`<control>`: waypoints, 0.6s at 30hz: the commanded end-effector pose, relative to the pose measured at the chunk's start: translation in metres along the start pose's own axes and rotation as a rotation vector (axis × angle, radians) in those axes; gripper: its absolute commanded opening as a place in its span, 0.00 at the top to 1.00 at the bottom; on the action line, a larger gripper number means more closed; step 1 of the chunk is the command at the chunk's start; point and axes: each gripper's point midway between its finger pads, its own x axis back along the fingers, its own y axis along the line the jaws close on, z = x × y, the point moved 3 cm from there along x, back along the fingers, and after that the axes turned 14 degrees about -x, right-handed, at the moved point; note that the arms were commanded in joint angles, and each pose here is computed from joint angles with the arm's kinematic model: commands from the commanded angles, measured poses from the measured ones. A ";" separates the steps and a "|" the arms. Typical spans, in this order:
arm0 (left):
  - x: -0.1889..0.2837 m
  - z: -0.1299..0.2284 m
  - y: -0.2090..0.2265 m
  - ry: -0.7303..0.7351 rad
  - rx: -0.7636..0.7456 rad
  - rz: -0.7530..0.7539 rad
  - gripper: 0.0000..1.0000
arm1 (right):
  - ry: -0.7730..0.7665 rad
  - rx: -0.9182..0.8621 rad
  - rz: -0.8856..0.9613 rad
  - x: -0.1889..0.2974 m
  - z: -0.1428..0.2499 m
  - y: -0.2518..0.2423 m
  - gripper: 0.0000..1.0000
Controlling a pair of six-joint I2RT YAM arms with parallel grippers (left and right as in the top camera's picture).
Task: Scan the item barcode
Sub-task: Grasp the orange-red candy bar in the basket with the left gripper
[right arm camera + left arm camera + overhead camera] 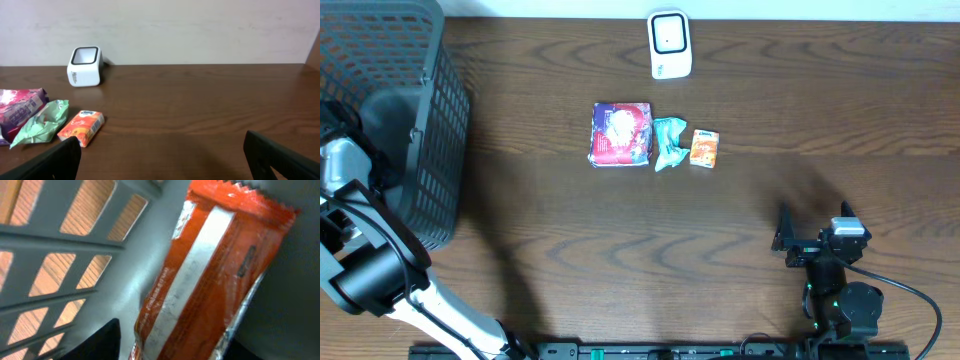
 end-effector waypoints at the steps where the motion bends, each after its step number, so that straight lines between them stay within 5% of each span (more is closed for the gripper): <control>1: -0.013 0.012 0.000 0.047 -0.001 0.007 0.76 | 0.002 -0.014 0.000 0.000 0.001 0.000 0.01; 2: -0.013 0.013 0.001 0.051 0.001 0.008 0.92 | 0.002 -0.014 0.000 0.000 0.001 0.000 0.01; 10: 0.029 0.001 0.004 -0.026 0.180 0.013 0.93 | 0.002 -0.014 0.000 0.000 0.001 0.000 0.01; 18: 0.211 -0.065 -0.038 -0.609 0.118 0.414 0.93 | 0.002 -0.014 0.000 0.000 0.001 0.000 0.01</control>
